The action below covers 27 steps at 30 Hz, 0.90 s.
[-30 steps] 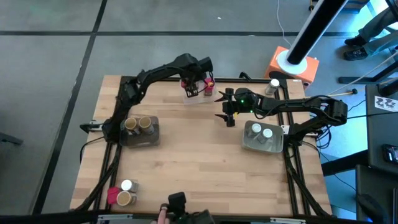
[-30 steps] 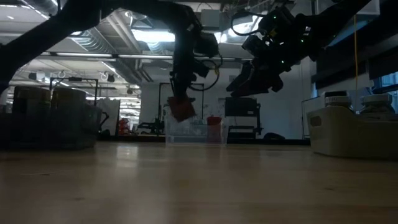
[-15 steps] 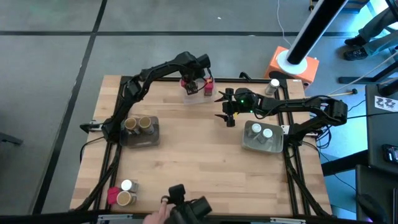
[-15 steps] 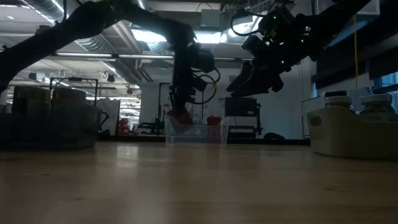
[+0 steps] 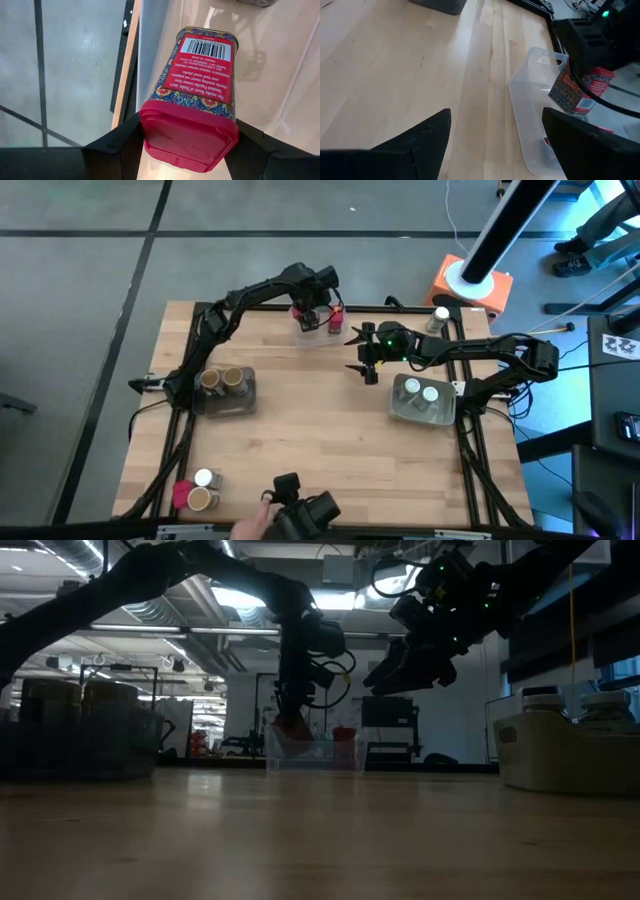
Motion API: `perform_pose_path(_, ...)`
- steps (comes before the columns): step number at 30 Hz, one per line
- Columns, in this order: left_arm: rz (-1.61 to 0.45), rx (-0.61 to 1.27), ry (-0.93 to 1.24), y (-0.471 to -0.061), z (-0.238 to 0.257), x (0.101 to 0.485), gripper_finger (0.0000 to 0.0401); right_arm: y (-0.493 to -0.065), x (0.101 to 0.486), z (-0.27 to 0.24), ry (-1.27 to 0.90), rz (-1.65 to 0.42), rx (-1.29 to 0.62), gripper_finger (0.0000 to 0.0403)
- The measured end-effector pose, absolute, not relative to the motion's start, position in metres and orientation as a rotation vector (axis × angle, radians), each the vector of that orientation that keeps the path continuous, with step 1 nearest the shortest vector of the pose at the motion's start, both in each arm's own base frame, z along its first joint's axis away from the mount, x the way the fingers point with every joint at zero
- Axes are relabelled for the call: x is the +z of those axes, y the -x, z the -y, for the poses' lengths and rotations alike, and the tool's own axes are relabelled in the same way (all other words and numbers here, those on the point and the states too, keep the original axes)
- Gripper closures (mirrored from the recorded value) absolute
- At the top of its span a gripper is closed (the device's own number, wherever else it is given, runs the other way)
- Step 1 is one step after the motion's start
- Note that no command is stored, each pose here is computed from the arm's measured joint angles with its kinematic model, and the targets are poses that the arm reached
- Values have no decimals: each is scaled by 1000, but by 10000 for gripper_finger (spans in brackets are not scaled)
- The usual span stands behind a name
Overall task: Sort spices by type
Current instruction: Put the top red spice bottle into the transparent bin
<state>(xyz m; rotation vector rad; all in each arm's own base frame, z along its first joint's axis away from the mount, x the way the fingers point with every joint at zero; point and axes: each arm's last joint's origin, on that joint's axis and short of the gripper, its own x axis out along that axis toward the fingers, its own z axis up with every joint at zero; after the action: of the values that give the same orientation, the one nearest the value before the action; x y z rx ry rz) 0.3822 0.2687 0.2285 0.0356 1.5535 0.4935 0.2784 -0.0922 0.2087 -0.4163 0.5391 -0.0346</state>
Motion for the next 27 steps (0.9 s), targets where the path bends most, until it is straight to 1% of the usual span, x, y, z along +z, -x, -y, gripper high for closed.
perform_pose_path(6, -1608, 473, -19, -380, -269, 219, 192, -278, 209, 92, 416, -539, -35, 89)
perform_pose_path(16, -1589, 500, -50, -382, -272, 220, 190, -278, 209, 92, 416, -539, -34, 89)
perform_pose_path(19, -1577, 508, -53, -383, -272, 220, 175, -278, 209, 92, 416, -539, -34, 89)
perform_pose_path(24, -1572, 519, -76, -384, -274, 220, 133, -278, 209, 92, 416, -539, -34, 89)
perform_pose_path(27, -1575, 514, -81, -385, -273, 220, 120, -278, 209, 92, 416, -539, -34, 89)
